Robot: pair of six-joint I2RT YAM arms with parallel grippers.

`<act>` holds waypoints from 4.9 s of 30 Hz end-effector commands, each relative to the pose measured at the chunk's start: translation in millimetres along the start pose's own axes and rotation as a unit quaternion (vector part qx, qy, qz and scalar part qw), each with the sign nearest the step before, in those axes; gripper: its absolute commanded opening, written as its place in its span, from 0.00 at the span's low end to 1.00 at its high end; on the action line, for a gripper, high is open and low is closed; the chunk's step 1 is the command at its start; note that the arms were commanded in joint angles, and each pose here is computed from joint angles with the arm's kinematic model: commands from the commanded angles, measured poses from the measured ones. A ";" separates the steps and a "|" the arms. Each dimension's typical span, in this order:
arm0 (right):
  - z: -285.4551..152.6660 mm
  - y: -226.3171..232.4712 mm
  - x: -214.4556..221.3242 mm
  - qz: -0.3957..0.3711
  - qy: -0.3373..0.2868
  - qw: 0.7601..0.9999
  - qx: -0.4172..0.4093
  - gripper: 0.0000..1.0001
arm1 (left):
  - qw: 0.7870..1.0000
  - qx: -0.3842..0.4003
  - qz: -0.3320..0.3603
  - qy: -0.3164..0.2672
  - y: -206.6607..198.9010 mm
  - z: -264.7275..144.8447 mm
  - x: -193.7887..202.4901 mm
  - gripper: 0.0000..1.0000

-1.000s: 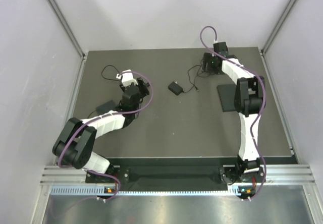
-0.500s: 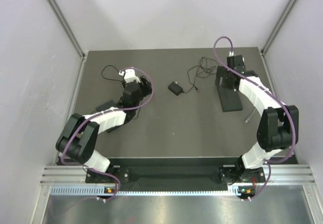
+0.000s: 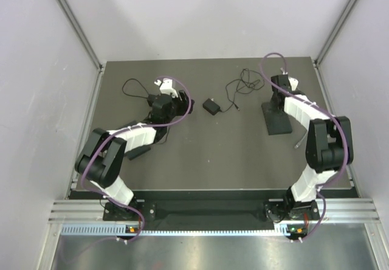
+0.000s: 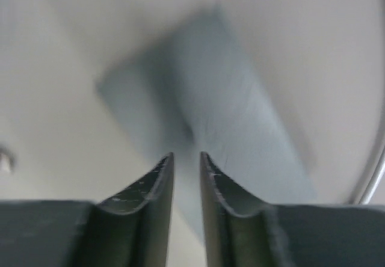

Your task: Pull the plug from the switch port

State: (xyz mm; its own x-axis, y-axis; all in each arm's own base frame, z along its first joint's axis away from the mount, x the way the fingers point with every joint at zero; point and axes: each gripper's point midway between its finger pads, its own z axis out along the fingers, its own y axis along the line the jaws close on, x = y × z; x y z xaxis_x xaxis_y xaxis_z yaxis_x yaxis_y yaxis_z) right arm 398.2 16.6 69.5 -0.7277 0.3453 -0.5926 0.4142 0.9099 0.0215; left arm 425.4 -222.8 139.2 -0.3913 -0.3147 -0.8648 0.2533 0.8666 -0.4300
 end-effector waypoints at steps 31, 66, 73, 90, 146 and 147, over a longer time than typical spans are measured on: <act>83.1 22.1 -79.3 0.012 -0.003 0.997 -0.077 0.06 | 0.997 0.078 -0.015 0.023 -31.0 20.1 -0.1 0.59; -13.9 -73.2 -50.0 0.087 -0.086 0.992 0.040 0.09 | 0.957 0.276 0.034 0.085 -175.9 33.7 60.8 0.58; 30.4 -73.9 -71.5 0.079 -0.066 0.994 0.040 0.08 | 0.960 0.263 0.039 0.089 -171.2 36.6 64.2 0.58; 57.2 17.9 -39.7 -0.027 0.005 0.992 -0.125 0.05 | 0.959 0.259 0.039 0.113 -169.5 40.2 73.8 0.59; 32.6 -21.4 -8.9 0.044 0.023 0.998 -0.047 0.07 | 0.915 0.242 -0.018 0.322 -266.0 73.6 222.2 0.01; 33.8 -19.8 -12.0 0.039 0.023 0.998 -0.048 0.07 | 0.916 0.241 -0.016 0.320 -267.7 72.2 223.3 0.01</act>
State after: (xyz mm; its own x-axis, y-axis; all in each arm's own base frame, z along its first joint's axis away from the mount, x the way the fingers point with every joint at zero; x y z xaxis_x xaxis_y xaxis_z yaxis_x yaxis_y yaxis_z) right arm 376.4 -49.4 29.3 -0.7472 0.4168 -0.5177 0.4981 0.8669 -0.0210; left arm 398.3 -498.3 35.1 -0.7822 0.0037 -0.6230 0.4628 0.6727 -0.5772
